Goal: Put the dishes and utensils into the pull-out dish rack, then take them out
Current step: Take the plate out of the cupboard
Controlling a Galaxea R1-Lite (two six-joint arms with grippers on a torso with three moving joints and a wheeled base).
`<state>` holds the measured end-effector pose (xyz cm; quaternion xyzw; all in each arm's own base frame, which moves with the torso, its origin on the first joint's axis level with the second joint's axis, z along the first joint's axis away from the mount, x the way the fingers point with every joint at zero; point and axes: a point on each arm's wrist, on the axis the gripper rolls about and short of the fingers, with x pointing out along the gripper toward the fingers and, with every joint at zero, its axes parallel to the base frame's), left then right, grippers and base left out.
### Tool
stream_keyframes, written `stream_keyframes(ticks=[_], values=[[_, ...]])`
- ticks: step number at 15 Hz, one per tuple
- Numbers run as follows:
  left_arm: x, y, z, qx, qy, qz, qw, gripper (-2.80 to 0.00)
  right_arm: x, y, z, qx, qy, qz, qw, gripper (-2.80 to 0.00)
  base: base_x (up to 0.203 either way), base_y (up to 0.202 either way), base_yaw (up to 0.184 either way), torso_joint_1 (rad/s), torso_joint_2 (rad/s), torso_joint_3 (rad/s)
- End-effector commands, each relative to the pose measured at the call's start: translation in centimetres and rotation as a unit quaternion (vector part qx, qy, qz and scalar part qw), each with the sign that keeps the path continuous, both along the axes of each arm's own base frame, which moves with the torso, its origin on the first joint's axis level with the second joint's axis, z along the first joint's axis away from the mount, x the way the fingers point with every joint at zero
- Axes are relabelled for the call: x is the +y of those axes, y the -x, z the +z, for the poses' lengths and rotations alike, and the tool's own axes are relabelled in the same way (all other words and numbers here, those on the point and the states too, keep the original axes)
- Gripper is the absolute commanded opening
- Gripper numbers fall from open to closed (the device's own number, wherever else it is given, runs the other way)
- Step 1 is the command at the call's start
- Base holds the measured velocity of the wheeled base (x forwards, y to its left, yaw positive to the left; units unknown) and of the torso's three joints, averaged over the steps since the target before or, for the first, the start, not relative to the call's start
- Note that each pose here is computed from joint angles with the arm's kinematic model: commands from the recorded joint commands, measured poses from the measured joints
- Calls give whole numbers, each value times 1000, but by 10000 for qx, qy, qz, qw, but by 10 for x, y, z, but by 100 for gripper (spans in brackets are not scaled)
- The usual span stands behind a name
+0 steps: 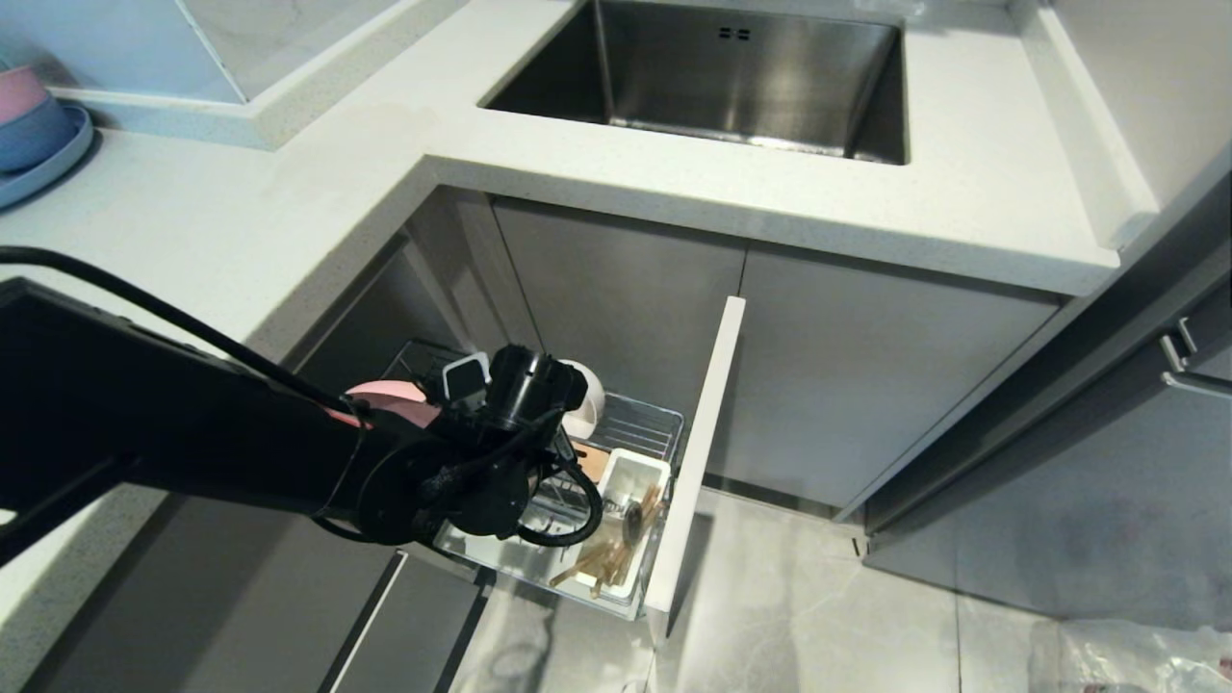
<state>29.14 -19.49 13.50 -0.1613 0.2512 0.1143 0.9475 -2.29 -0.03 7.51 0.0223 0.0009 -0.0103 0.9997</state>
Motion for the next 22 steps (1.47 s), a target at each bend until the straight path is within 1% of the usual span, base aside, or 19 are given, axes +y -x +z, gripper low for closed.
stream_keyframes(ticks=[1,5,10,11,13,14,16,18,20,21,22], values=[[0,12,21,-250,182,-73,9995,-280,0,0,0,11,1,-4,10000,-280,0,0,0,0,0,0],[-3,49,63,-604,463,-439,9961,-280,0,0,0,11,1,-4,10000,-280,0,0,0,0,0,0],[0,95,105,-932,788,-920,9882,-280,0,0,0,11,-2,3,10000,-280,0,0,0,0,0,0],[1,106,114,-1026,851,-994,9861,-280,0,0,0,11,1,3,10000,-280,0,0,0,0,0,0],[6,121,129,-1182,862,-976,9844,-280,0,0,0,11,1,1,10000,-280,0,0,0,0,0,0],[10,127,139,-1288,876,-926,9834,-280,0,0,0,11,-4,-1,10000,-280,0,0,0,0,0,0],[23,140,159,-1552,891,-951,9793,-280,0,0,0,11,-6,-4,10000,-280,0,0,0,0,0,0],[39,152,178,-1820,1011,-973,9732,-280,0,0,0,11,1,-4,10000,-280,0,0,0,0,0,0],[52,161,197,-2094,944,-1001,9681,-280,0,0,0,11,-3,1,10000,-280,0,0,0,0,0,0],[59,164,209,-2268,883,-950,9653,-280,0,0,0,11,0,-2,10000,-280,0,0,0,0,0,0],[67,165,218,-2408,716,-849,9642,-280,0,0,0,11,-3,-3,10000,-280,0,0,0,0,0,0]])
